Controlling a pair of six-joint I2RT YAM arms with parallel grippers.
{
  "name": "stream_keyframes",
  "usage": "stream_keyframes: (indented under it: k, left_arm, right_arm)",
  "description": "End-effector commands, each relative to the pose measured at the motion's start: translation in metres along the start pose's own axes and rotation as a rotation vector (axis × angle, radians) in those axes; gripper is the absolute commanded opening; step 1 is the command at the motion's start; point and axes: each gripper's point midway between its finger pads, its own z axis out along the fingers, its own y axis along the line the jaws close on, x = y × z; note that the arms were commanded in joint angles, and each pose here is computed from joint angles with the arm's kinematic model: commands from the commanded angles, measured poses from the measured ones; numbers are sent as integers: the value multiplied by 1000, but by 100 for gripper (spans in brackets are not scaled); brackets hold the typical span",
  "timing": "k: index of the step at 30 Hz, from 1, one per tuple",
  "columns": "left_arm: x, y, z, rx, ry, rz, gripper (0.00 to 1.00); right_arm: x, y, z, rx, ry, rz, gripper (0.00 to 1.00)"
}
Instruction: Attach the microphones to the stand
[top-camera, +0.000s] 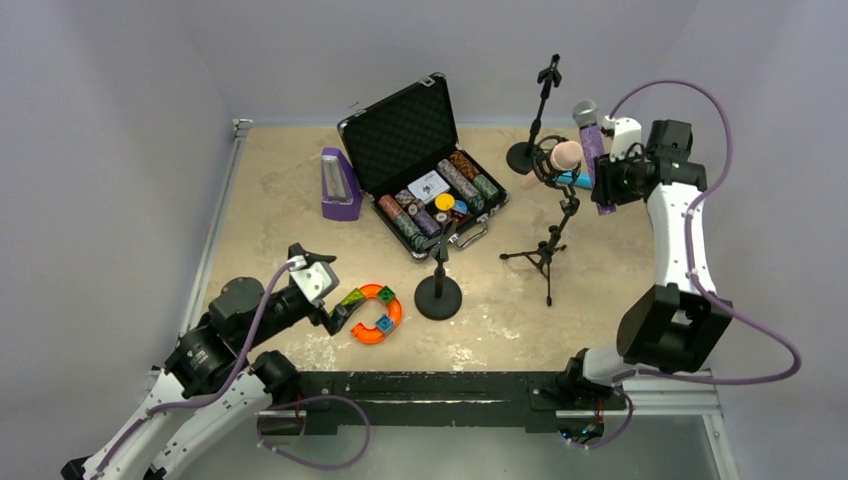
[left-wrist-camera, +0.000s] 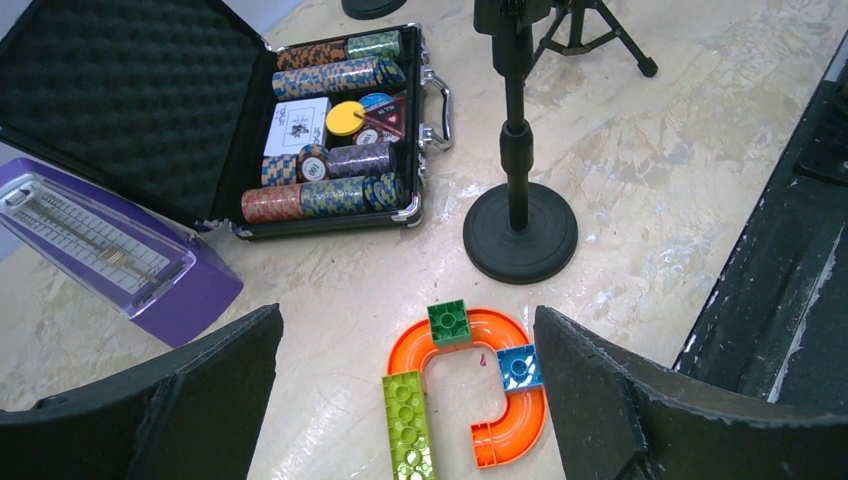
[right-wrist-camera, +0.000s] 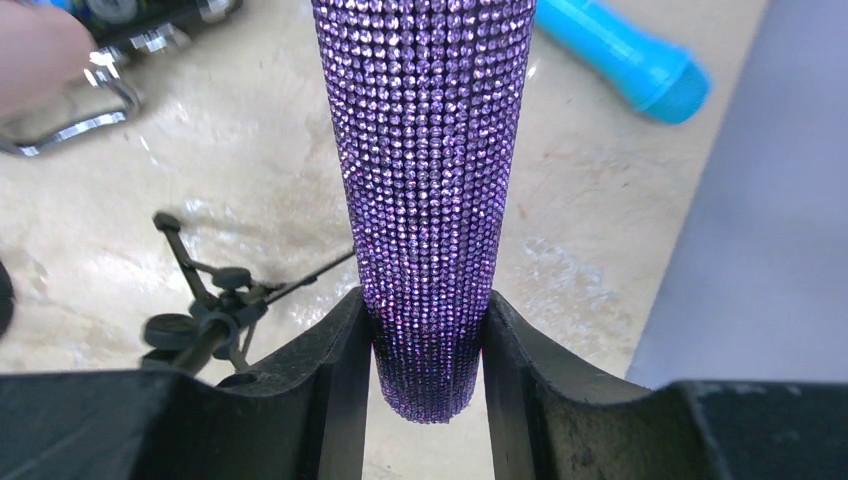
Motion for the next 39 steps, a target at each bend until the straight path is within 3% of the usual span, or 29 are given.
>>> stream_keyframes:
  k: [1, 11, 21, 29, 33, 39]
  left_arm:
    - [-16, 1, -2, -8, -62, -19, 99]
    - [-38, -11, -1, 55, -138, -112, 99]
    - [-105, -17, -12, 114, -278, -395, 99]
    - [-177, -50, 5, 409, -314, -532, 99]
    - [-215, -67, 21, 570, -372, -544, 99]
    - [-248, -87, 52, 614, -453, -427, 99]
  right_arm:
    - [-79, -5, -71, 109, -330, -4, 0]
    - [-127, 27, -184, 122, -599, -113, 0]
    - [-111, 137, -272, -214, -749, -342, 0]
    - [-39, 249, -275, -803, -672, -417, 0]
    - [-16, 267, -261, -922, -622, -423, 0]
    - [0, 286, -252, -1054, -573, -436, 0]
